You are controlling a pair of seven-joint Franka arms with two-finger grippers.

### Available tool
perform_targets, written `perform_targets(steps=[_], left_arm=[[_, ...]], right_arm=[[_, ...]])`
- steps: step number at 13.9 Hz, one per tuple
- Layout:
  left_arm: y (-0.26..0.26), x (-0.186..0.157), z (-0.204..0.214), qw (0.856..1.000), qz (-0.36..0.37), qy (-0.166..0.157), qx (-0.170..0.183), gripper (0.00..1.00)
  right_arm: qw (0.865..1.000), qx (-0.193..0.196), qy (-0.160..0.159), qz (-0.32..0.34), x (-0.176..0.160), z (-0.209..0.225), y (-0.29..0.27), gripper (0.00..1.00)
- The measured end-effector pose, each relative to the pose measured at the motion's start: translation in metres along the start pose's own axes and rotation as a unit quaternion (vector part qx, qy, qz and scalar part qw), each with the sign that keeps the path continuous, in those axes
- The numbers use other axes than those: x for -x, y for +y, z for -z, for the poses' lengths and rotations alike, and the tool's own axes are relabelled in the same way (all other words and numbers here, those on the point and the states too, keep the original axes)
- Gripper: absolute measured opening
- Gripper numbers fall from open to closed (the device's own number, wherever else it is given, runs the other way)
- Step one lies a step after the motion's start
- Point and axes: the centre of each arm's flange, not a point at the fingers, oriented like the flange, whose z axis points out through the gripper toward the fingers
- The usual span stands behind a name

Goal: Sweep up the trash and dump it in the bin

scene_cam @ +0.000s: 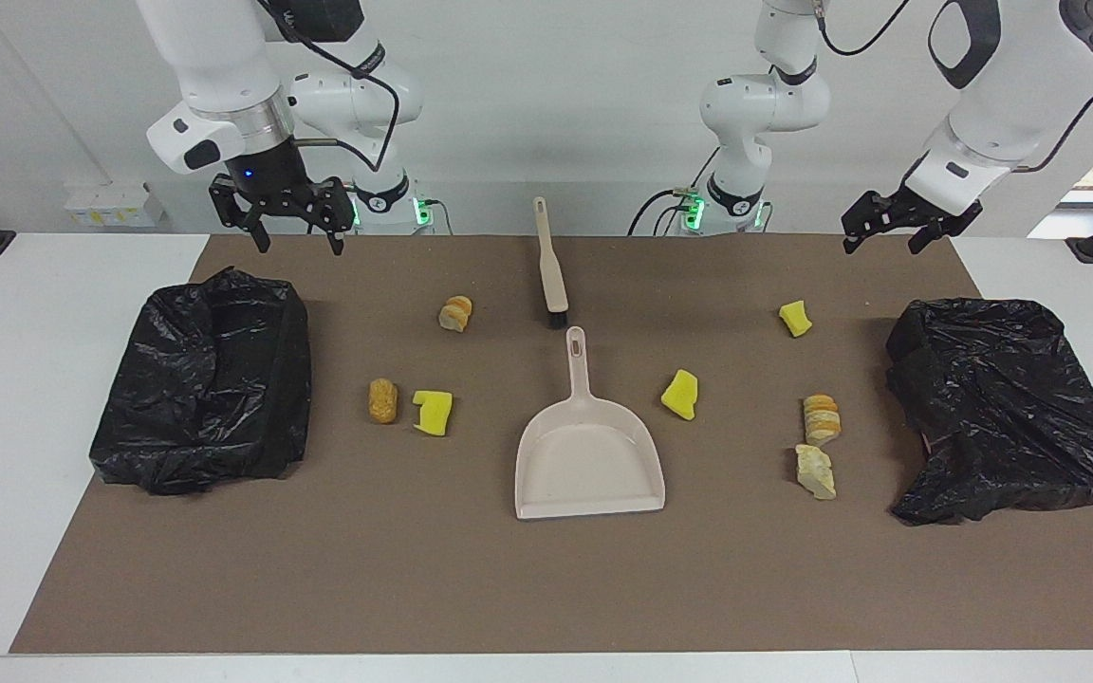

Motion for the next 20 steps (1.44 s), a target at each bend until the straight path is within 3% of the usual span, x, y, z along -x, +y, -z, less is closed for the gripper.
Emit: perform_targets(steps=[2, 5, 12, 16, 18, 20], left_arm=[[0.006, 0.004, -0.024, 1.0, -0.008, -0.008, 0.0, 1.0], [0.034, 0.021, -0.07, 0.999, -0.037, 0.012, 0.009, 1.0], [0.168, 0.062, -0.147, 0.986, -0.165, 0.018, 0.0, 1.0], [0.218, 0.081, -0.16, 0.989, -0.141, 0.025, 0.018, 1.0], [0.268, 0.109, -0.177, 0.992, -0.119, 0.033, 0.017, 1.0], [0.315, 0.146, -0.202, 0.995, -0.091, 0.047, 0.022, 1.0]], right_arm=[[1.0, -0.001, 0.004, 0.006, -0.001, 0.0, 0.0, 1.0], [1.0, -0.001, 0.005, 0.008, -0.001, -0.001, 0.0, 1.0], [1.0, -0.005, 0.02, 0.021, -0.007, -0.007, -0.016, 1.0], [0.999, -0.025, 0.045, 0.012, -0.023, -0.033, -0.076, 1.0], [0.997, -0.039, 0.068, 0.01, -0.03, -0.051, -0.12, 1.0], [0.997, -0.042, 0.062, 0.011, -0.031, -0.073, -0.151, 1.0]])
